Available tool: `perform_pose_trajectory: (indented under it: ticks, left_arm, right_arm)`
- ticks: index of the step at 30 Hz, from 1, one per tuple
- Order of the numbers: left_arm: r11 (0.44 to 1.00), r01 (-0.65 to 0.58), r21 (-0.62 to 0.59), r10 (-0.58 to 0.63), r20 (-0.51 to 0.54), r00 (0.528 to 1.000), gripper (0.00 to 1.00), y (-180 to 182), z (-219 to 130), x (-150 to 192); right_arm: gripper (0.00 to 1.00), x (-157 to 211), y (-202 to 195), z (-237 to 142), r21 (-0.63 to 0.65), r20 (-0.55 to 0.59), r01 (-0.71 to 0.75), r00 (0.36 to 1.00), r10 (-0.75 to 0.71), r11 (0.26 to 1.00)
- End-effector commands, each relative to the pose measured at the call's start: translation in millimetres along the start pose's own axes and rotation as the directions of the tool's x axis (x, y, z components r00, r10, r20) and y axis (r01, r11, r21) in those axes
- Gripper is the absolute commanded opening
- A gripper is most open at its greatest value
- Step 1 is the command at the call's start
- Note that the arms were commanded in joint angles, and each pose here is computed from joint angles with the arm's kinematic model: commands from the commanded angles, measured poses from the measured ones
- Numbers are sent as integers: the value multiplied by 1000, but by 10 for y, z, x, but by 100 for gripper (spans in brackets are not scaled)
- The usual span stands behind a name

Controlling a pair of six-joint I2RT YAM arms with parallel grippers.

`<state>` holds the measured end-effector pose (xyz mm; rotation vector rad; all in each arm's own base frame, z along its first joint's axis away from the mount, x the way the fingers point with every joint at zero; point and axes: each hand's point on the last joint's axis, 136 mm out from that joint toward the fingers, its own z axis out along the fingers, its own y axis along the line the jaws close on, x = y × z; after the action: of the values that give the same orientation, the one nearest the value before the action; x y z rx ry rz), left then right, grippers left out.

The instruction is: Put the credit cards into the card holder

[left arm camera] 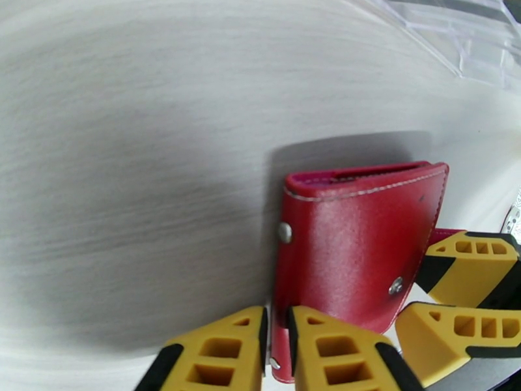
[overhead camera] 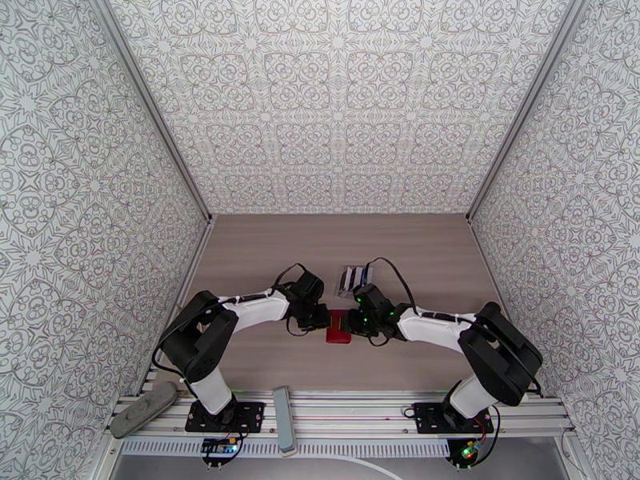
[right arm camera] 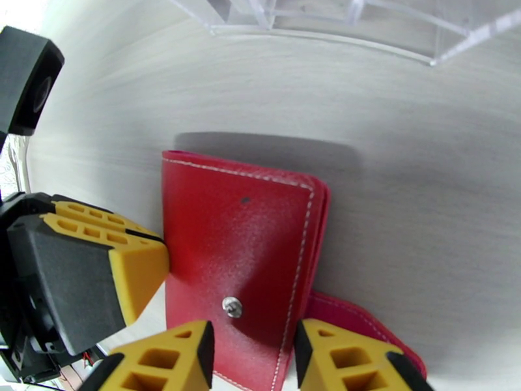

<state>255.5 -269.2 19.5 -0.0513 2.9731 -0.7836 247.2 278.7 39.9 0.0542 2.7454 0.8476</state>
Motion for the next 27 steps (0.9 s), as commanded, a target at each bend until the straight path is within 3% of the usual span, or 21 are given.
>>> perform_pose_trajectory:
  ticks: [1, 27]
  left_arm:
    - [999, 9, -35, -9, -9, 1000, 18, 159, 79, 21]
    - [999, 33, 1, -33, 86, 996, 27, 284, -390, -358]
  right_arm:
    - [38, -82, 178, -116, -77, 31, -6, 999, 9, 997]
    - [38, -156, 523, -178, -229, 37, -30, 999, 40, 973]
